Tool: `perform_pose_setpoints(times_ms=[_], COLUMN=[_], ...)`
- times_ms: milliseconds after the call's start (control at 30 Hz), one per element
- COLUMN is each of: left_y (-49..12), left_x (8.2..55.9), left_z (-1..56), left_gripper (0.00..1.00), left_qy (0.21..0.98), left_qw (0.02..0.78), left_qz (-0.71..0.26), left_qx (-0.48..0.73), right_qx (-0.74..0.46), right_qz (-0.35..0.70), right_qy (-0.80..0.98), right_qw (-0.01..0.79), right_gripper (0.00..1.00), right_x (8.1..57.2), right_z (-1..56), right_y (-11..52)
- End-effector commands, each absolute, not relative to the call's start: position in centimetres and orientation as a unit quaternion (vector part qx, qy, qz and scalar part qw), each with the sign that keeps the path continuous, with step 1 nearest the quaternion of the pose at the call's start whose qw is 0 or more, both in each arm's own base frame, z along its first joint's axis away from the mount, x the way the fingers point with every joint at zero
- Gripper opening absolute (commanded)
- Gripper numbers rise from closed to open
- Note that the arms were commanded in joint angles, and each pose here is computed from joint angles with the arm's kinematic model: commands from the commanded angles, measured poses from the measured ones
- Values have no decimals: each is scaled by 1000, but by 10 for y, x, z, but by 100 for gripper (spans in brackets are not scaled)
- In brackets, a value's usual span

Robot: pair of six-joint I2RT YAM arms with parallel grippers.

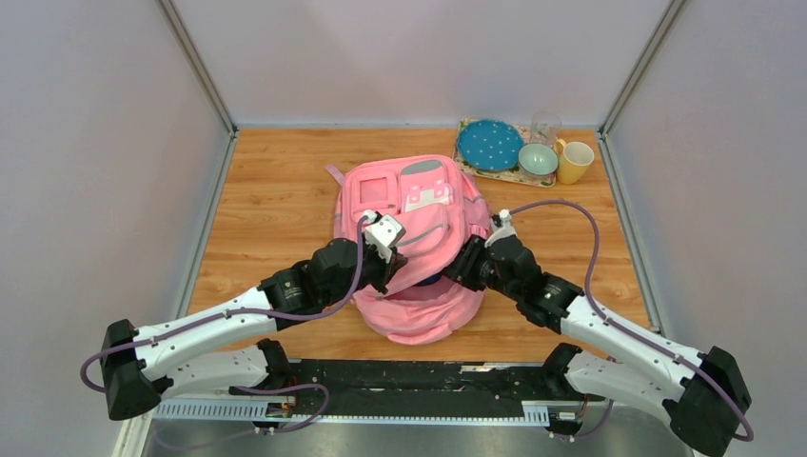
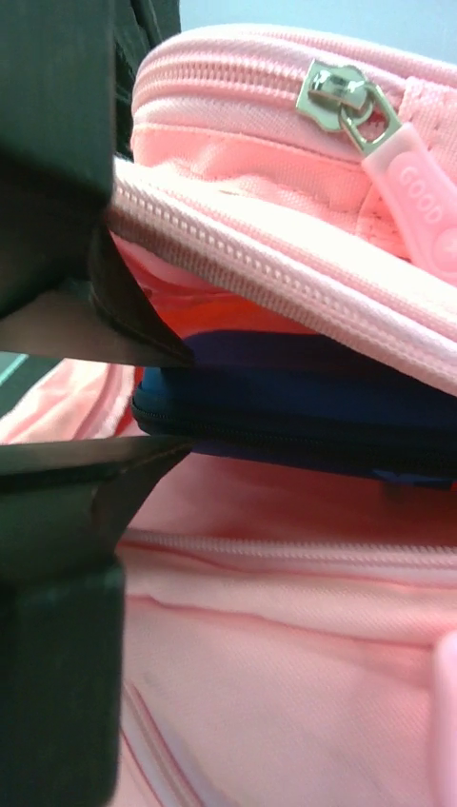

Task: Pack the student bag
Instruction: Adjust the stationery in the student bag.

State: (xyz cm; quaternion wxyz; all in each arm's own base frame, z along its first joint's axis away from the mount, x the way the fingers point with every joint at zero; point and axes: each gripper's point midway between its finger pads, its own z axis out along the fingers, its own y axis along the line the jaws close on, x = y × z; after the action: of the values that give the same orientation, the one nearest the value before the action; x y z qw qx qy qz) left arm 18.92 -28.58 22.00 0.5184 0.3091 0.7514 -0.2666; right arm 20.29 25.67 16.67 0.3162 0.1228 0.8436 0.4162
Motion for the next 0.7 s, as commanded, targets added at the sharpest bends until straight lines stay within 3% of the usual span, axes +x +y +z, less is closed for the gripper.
perform_pose_setpoints(times_ms=[0, 200, 333, 467, 500, 533, 667], left_y=[-296, -295, -296, -298, -299, -300, -300], left_x=[183, 187, 186, 186, 186, 186, 186], left_z=[257, 254, 253, 252, 254, 253, 254], left_gripper=[0, 0, 0, 0, 0, 0, 0], left_qy=[718, 726, 726, 726, 726, 726, 727], left_qw=[546, 545, 542, 541, 541, 540, 540], left_qz=[-323, -318, -324, -326, -327, -327, -327], left_qx=[288, 274, 272, 272, 271, 272, 272], right_qx=[151, 165, 128, 99, 98, 94, 85], right_qz=[436, 415, 463, 479, 480, 480, 471], right_qy=[810, 809, 790, 795, 797, 801, 812], right_qw=[361, 382, 380, 358, 354, 346, 334], right_gripper=[44, 48, 48, 34, 24, 19, 9], right_x=[214, 187, 168, 159, 159, 157, 157], right_z=[185, 166, 182, 183, 183, 181, 175], right_y=[247, 206, 208, 221, 223, 227, 242])
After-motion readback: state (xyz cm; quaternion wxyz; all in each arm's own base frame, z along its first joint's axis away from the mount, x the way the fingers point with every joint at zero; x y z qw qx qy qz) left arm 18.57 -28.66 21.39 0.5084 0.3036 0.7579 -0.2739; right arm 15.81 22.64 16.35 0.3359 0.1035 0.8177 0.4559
